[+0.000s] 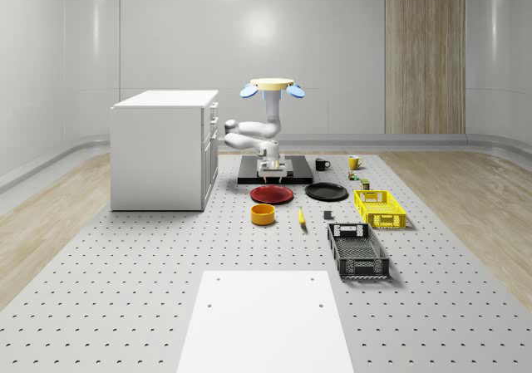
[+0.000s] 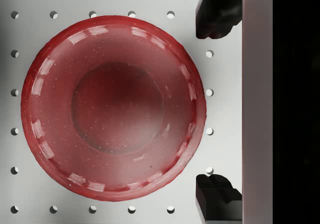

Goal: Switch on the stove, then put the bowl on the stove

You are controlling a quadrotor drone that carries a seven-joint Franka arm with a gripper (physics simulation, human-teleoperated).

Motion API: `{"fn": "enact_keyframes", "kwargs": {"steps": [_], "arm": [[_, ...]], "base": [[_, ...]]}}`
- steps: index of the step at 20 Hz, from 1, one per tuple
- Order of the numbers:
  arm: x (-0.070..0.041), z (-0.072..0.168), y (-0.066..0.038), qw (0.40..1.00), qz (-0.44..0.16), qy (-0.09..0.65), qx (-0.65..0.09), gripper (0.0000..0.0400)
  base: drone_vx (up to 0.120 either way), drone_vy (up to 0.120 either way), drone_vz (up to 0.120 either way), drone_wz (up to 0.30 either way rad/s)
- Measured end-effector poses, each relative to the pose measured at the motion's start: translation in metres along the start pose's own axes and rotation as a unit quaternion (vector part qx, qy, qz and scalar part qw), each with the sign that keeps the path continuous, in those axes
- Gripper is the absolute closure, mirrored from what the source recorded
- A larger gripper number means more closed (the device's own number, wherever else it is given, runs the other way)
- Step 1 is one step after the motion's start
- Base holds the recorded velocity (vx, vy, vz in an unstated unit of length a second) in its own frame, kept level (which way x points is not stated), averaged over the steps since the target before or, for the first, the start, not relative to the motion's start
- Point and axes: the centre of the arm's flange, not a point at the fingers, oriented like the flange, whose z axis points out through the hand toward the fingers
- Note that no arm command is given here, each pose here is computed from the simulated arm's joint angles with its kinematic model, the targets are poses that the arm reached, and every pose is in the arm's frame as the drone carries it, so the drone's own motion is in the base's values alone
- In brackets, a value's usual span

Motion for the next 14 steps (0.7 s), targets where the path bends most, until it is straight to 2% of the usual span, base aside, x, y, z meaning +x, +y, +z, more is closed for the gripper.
{"fn": "enact_keyframes", "kwargs": {"steps": [14], "arm": [[0.0,0.0,0.0,1.0,0.0,0.0,0.0,0.0]], "base": [[0.12,0.0,0.0,0.0]]}}
